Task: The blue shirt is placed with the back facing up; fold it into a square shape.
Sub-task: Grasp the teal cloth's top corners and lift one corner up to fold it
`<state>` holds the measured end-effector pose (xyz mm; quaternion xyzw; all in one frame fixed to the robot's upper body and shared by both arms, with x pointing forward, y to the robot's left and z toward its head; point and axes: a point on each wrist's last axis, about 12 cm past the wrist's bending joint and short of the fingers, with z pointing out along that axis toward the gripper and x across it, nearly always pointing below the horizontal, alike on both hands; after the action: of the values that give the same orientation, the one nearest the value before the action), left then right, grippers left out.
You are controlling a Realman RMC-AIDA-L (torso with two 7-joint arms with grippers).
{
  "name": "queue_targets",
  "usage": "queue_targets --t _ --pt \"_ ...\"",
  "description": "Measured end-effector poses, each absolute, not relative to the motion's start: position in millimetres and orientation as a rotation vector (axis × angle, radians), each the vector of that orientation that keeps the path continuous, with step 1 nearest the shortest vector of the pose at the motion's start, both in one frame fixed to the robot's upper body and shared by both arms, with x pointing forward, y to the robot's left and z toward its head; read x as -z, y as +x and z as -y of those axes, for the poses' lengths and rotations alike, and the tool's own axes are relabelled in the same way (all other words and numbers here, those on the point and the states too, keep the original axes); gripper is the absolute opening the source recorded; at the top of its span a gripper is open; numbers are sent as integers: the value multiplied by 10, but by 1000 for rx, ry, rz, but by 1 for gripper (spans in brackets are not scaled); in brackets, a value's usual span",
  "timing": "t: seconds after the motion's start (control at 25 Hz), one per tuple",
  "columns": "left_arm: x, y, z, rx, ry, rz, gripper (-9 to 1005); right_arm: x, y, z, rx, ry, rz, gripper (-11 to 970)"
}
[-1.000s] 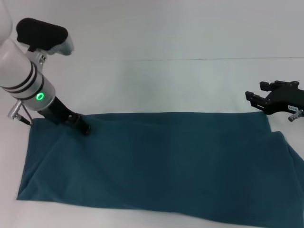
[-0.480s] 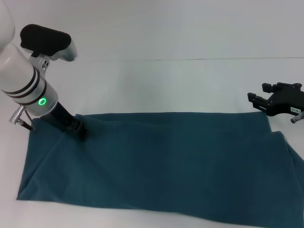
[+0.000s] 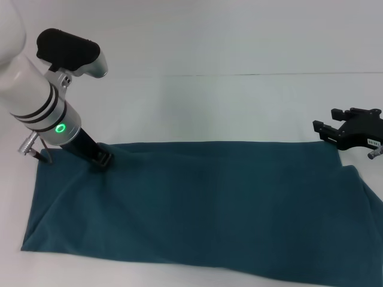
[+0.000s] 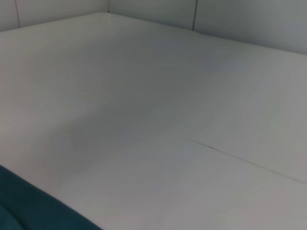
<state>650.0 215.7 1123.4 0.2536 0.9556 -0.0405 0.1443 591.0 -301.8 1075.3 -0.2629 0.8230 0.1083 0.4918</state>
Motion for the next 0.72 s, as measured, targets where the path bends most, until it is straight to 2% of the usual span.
queue_targets --t 0.16,0.36,0.72 --pt "-11258 6503 -2132 130 739 -2751 253 -10758 5905 3029 -264 -632 -1996 513" --pt "-11270 6495 -2115 138 755 -2757 45 -10757 5899 3029 -274 -627 -1995 512" --pt "-11308 6495 -2128 120 760 -2735 21 -10751 5883 3043 -280 -623 -1997 512"
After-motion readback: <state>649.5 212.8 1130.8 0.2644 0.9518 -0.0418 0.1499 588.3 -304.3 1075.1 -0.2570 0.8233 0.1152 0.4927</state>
